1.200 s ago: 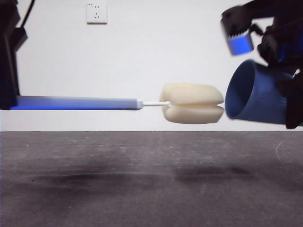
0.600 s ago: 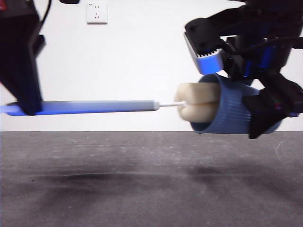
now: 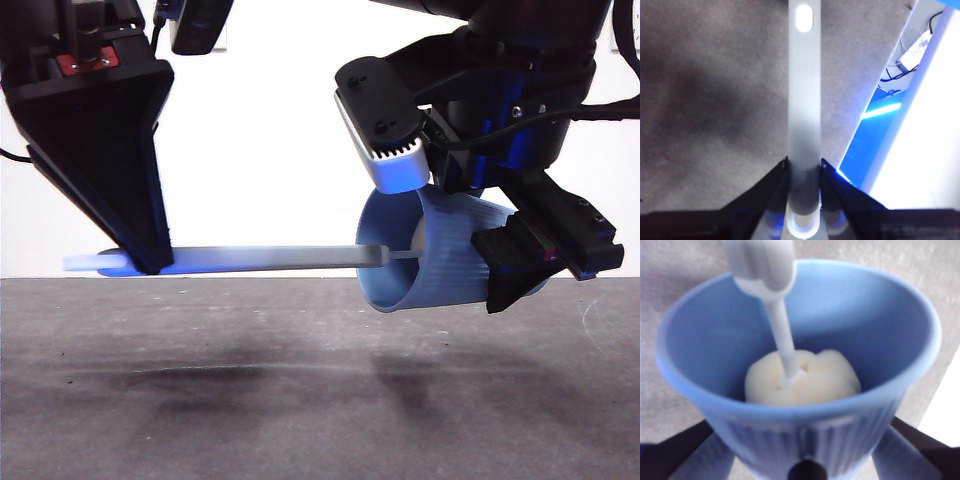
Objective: Pick up the cup brush,pick up the cup,insert the brush into the cup,clean the cup,put the cup brush back,put the cup back to the fixed position on the table
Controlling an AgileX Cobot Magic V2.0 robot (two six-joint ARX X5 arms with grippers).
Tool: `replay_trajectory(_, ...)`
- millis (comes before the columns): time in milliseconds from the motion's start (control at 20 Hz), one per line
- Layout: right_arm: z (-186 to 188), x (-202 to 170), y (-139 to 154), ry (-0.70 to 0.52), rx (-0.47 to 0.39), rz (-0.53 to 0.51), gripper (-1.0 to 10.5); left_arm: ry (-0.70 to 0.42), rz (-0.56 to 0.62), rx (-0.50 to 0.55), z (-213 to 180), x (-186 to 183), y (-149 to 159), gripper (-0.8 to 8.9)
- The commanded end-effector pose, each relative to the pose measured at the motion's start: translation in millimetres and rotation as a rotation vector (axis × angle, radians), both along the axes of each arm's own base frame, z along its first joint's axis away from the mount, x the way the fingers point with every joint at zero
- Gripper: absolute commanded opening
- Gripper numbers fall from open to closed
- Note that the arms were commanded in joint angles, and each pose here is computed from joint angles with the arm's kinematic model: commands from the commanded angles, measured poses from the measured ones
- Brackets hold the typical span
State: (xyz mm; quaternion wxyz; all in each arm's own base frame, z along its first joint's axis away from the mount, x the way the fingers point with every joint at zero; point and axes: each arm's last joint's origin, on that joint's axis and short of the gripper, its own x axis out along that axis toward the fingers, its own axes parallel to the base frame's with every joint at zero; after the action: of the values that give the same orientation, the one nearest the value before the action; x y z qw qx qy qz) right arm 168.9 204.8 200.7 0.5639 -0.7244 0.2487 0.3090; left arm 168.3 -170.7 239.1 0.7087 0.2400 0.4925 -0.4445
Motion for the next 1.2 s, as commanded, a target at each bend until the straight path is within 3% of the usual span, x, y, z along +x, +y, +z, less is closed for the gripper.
replay_trajectory(50,0,-2,4,-0.017,0.000,0.005,-0.2,0.015,0.016,0.003,0,-1,0,-0.08)
replay_trajectory(300,-2,0,-3,-0.023,-0.063,-0.034,-0.2,0.041,0.040,0.153,3,-14,17,-0.08)
replay_trajectory(650,-1,0,-3,-0.024,-0.061,-0.035,-0.2,0.048,0.047,0.216,26,-43,47,-0.08)
replay_trajectory(1050,-1,0,-2,-0.025,-0.056,-0.034,-0.2,-0.012,0.046,0.122,30,-37,41,-0.09)
replay_trajectory(1200,-1,0,-2,-0.029,-0.047,-0.033,-0.2,0.024,0.024,0.068,26,-32,33,-0.08)
